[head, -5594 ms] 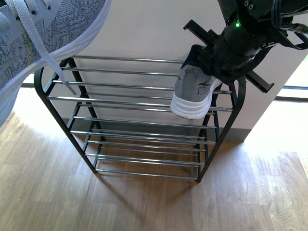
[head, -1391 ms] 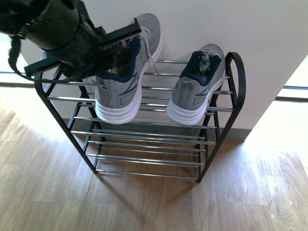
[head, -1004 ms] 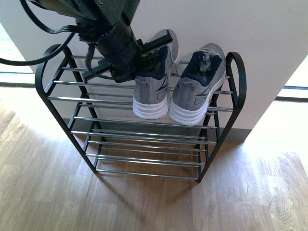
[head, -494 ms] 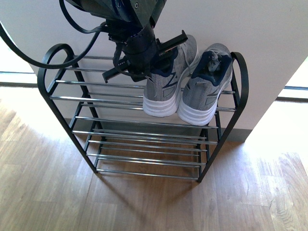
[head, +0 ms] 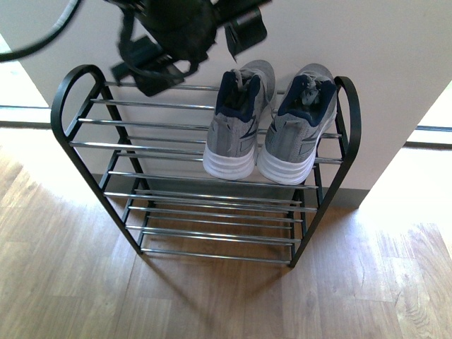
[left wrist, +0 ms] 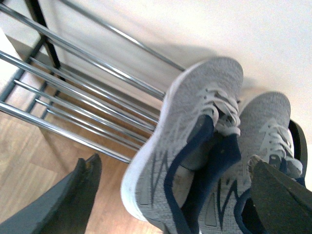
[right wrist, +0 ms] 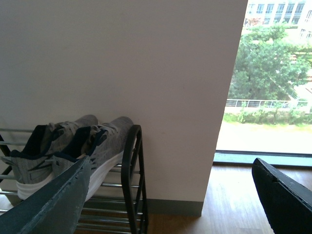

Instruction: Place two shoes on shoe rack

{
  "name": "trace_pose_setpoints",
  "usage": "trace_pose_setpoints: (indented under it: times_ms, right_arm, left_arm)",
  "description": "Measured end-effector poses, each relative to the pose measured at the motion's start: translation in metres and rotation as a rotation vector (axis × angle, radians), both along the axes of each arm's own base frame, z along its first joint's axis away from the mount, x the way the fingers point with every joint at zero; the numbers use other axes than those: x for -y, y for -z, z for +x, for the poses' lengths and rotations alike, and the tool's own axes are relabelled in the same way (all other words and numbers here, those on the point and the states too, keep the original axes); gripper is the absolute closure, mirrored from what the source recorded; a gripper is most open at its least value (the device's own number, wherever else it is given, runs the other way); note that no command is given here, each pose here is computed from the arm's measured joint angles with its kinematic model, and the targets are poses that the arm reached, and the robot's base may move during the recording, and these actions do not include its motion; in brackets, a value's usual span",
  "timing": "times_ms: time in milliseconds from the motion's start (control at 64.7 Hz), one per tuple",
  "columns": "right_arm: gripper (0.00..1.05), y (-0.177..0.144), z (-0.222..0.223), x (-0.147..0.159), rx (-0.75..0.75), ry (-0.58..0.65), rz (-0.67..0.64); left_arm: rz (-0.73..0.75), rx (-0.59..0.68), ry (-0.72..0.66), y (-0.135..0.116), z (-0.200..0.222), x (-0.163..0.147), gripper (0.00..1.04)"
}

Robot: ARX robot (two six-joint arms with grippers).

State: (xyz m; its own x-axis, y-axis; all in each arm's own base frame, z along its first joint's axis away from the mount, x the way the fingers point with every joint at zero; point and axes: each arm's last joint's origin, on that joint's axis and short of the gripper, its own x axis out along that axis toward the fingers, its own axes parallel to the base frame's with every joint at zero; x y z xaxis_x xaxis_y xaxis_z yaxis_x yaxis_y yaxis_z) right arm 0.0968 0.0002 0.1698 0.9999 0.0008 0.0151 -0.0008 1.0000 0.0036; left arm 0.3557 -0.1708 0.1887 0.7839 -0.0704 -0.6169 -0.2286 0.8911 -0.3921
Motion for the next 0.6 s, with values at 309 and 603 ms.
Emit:
trace_pose_setpoints:
  times_ms: [309,603]
  right_arm:
    - [0.09,0.0,0.0,0.0,0.0,0.0,0.0]
    - [0.09,0.0,0.0,0.0,0.0,0.0,0.0]
  left_arm:
    - [0.133,0.144,-0.147,-0.046,-0.105,-0.066,0.09]
    - [0.249,0.251,-0.257,-0.051,-0.175,-0.1,0.09]
